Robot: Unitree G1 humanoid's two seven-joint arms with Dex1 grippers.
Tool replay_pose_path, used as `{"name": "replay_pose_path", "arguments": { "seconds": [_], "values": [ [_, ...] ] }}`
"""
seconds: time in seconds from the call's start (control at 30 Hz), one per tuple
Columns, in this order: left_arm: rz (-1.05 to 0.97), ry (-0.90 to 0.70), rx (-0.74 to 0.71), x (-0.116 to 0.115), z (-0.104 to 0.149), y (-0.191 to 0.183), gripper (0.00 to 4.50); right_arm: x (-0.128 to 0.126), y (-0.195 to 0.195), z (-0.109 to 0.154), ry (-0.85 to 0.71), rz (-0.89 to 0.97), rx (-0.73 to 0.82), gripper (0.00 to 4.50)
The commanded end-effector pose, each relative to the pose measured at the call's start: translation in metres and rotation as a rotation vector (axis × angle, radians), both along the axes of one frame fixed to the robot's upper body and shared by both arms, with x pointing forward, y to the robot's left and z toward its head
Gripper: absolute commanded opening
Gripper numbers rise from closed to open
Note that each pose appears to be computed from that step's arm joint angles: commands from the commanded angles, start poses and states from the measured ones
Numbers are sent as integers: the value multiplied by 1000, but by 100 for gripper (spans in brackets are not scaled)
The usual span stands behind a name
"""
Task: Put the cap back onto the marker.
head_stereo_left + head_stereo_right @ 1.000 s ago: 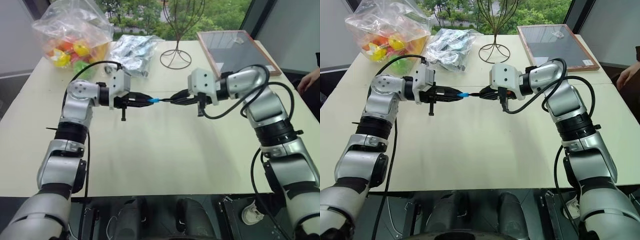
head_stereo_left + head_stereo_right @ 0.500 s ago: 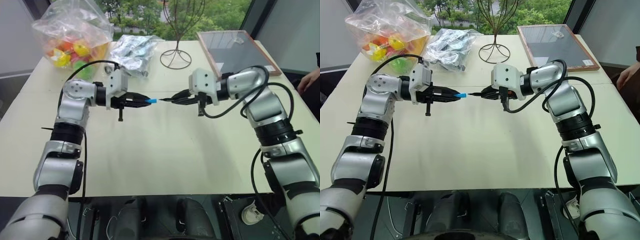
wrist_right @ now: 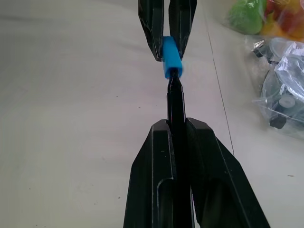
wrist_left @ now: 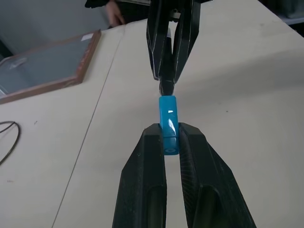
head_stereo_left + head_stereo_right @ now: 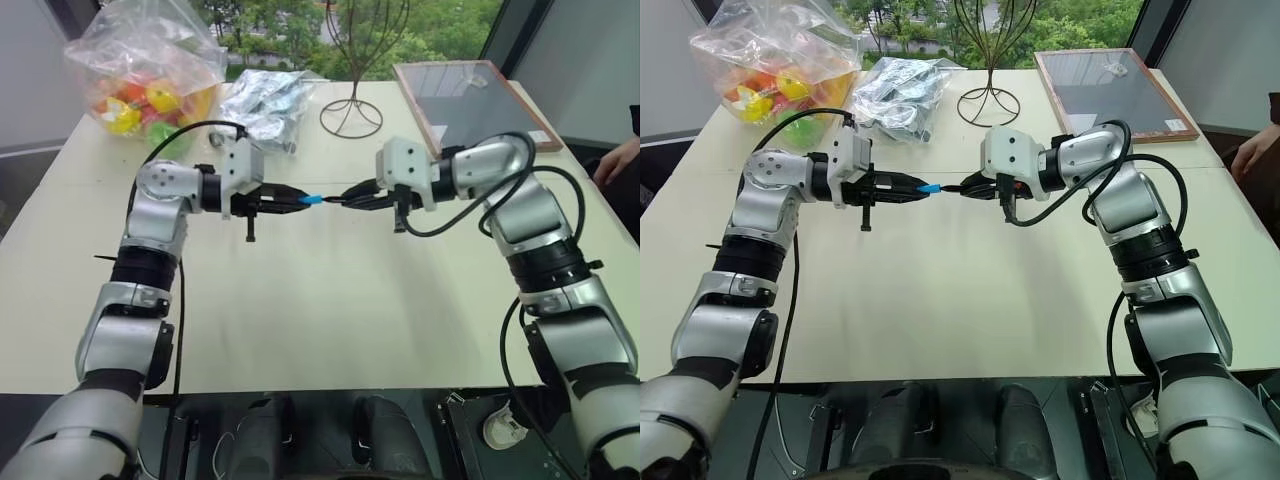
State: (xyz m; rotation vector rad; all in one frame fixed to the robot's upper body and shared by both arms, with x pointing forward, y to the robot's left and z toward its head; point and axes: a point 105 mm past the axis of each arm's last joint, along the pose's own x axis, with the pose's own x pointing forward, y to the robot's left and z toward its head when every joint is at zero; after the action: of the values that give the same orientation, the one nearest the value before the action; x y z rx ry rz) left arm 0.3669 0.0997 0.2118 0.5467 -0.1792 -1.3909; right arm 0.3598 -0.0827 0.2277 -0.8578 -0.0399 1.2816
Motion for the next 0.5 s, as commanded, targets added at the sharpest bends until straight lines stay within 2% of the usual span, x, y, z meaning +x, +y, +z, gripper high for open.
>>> {"name": "replay_pose_path", "arguments": {
  "seconds": [0.03,0.5],
  "values": [
    [-18,-47,1,0,11,-5,2,-4,4,13,-50,22,19,0],
    [-87,-105,110,-1,3,-17,2,-4,9,15,-93,49,-17,0]
  ]
}}
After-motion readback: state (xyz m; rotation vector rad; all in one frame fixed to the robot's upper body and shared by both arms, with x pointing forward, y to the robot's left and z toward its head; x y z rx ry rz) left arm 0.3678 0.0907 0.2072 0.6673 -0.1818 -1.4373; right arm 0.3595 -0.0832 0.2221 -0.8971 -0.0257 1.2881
